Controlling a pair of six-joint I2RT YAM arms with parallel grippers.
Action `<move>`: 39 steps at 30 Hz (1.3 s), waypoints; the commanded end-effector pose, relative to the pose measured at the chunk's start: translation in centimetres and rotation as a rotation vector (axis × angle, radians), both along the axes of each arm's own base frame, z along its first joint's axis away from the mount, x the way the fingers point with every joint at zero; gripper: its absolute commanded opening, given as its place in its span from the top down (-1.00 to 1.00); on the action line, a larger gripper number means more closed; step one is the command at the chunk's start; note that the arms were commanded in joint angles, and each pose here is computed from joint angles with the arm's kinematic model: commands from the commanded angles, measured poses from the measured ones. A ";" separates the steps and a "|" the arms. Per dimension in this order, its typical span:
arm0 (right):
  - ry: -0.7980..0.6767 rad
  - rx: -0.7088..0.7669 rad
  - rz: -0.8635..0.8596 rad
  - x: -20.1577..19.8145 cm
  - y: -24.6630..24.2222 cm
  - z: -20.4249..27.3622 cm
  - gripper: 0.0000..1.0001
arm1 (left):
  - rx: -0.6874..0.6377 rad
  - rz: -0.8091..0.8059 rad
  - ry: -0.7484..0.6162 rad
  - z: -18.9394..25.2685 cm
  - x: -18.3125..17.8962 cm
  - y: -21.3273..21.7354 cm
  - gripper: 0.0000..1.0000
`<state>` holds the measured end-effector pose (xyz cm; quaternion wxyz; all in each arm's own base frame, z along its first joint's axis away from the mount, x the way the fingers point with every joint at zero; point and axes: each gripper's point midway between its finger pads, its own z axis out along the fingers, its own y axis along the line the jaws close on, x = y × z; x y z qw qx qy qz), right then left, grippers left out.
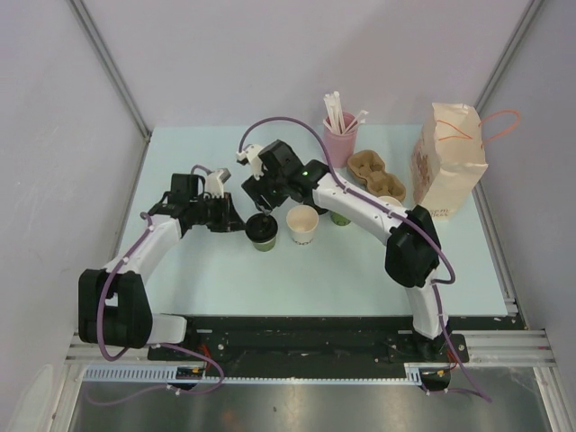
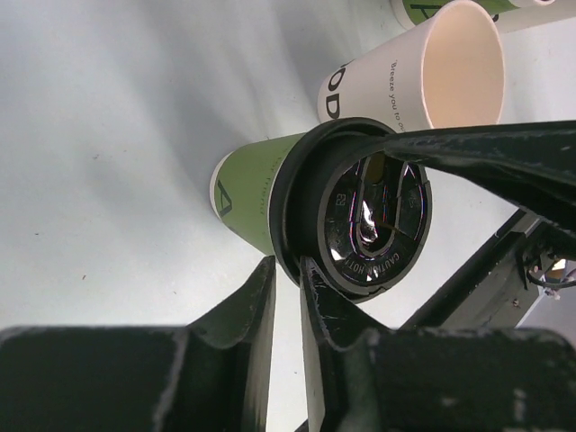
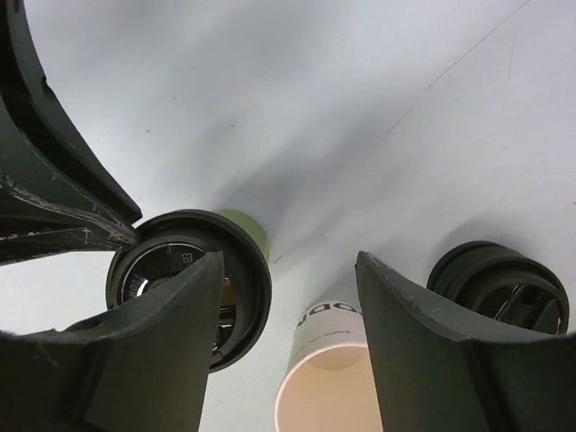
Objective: Pack the takeout coffee
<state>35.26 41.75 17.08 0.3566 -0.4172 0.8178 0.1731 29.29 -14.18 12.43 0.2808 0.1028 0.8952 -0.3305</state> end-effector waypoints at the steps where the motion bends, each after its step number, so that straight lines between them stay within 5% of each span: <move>1: -0.022 0.079 0.031 0.2 1.1 3.4 -0.33 | -0.030 -0.013 -0.057 2.2 0.5 -0.2 0.55; 8: -0.049 0.169 0.010 -0.2 0.5 7.3 -0.49 | -0.041 0.002 -0.061 2.5 0.8 0.2 0.51; 13: 0.041 0.294 -0.142 -2.3 -1.1 9.3 -0.22 | -0.043 0.013 -0.058 2.4 0.7 0.7 0.46; 31: 0.417 0.432 -0.422 -6.7 -3.1 1.9 0.34 | -0.046 0.004 -0.035 2.0 2.0 0.2 0.30; 39: 0.455 0.393 -0.430 -7.0 -2.9 -0.4 0.34 | -0.057 -0.012 -0.006 1.1 1.5 -0.3 0.32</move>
